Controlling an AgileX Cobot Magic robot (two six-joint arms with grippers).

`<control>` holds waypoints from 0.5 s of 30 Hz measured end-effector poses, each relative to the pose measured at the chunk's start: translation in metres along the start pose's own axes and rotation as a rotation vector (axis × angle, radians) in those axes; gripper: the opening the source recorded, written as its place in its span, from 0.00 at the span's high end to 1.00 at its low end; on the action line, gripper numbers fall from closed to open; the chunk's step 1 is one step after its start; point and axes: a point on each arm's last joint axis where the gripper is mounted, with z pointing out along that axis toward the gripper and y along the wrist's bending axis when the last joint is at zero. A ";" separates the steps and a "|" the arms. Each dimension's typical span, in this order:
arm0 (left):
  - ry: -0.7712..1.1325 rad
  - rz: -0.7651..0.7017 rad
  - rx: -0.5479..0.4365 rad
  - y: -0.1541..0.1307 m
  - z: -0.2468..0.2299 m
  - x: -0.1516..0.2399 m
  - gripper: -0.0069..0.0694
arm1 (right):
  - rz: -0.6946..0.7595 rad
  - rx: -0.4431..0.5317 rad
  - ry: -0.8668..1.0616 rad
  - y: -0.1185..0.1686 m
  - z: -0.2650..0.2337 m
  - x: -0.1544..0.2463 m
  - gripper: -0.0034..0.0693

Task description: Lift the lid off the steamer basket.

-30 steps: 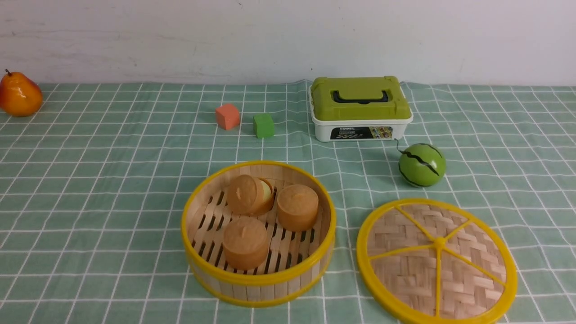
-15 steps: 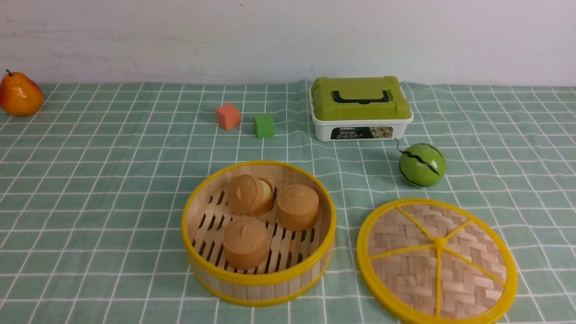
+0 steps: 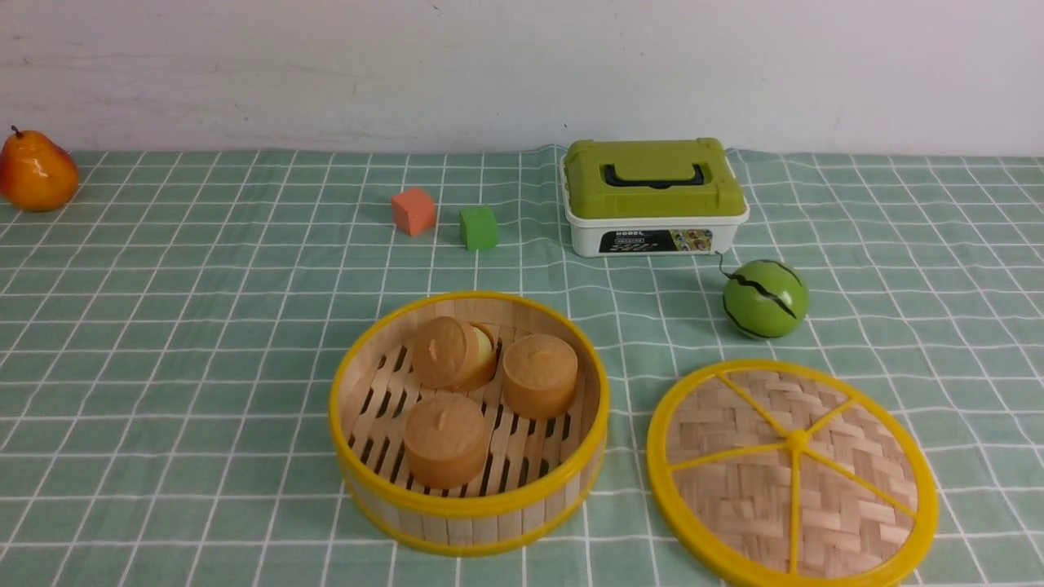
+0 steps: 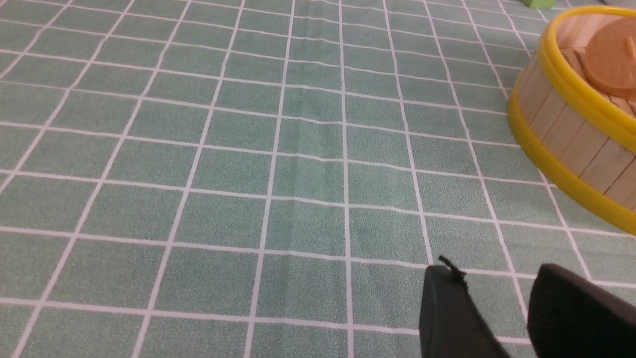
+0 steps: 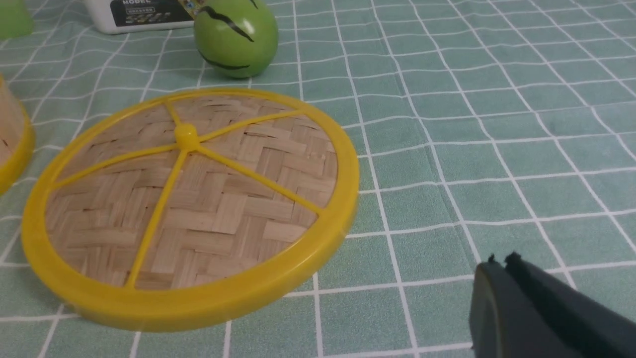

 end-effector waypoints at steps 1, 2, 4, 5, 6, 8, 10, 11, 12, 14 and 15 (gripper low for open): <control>0.000 0.000 0.000 0.000 0.000 0.000 0.60 | 0.000 0.000 0.000 0.000 0.000 0.000 0.98; 0.000 0.000 0.000 0.000 0.000 0.000 0.60 | 0.002 0.000 0.000 0.000 0.000 0.000 0.98; 0.000 0.000 0.000 0.000 0.000 0.000 0.60 | 0.003 0.000 0.000 0.000 0.000 0.000 0.98; 0.000 0.000 0.000 0.000 0.000 0.000 0.60 | 0.003 0.000 0.000 0.000 0.000 0.000 0.98; 0.000 0.000 0.000 0.000 0.000 0.000 0.60 | 0.003 0.000 0.000 0.000 0.000 0.000 0.98; 0.000 0.000 0.000 0.000 0.000 0.000 0.60 | 0.003 0.000 0.000 0.000 0.000 0.000 0.98; 0.000 0.000 0.000 0.000 0.000 0.000 0.60 | 0.003 0.000 0.000 0.000 0.000 0.000 0.97; 0.000 0.000 0.000 0.000 0.000 0.000 0.60 | 0.003 0.000 0.000 0.000 0.000 0.000 0.97; 0.000 0.000 0.000 0.000 0.000 0.000 0.60 | 0.003 0.000 0.000 0.000 0.000 0.000 0.97; 0.000 0.000 0.000 0.000 0.000 0.000 0.60 | 0.003 0.000 0.000 0.000 0.000 0.000 0.97; 0.000 0.000 0.000 0.000 0.000 0.000 0.60 | 0.003 0.000 0.000 0.000 0.000 0.000 0.97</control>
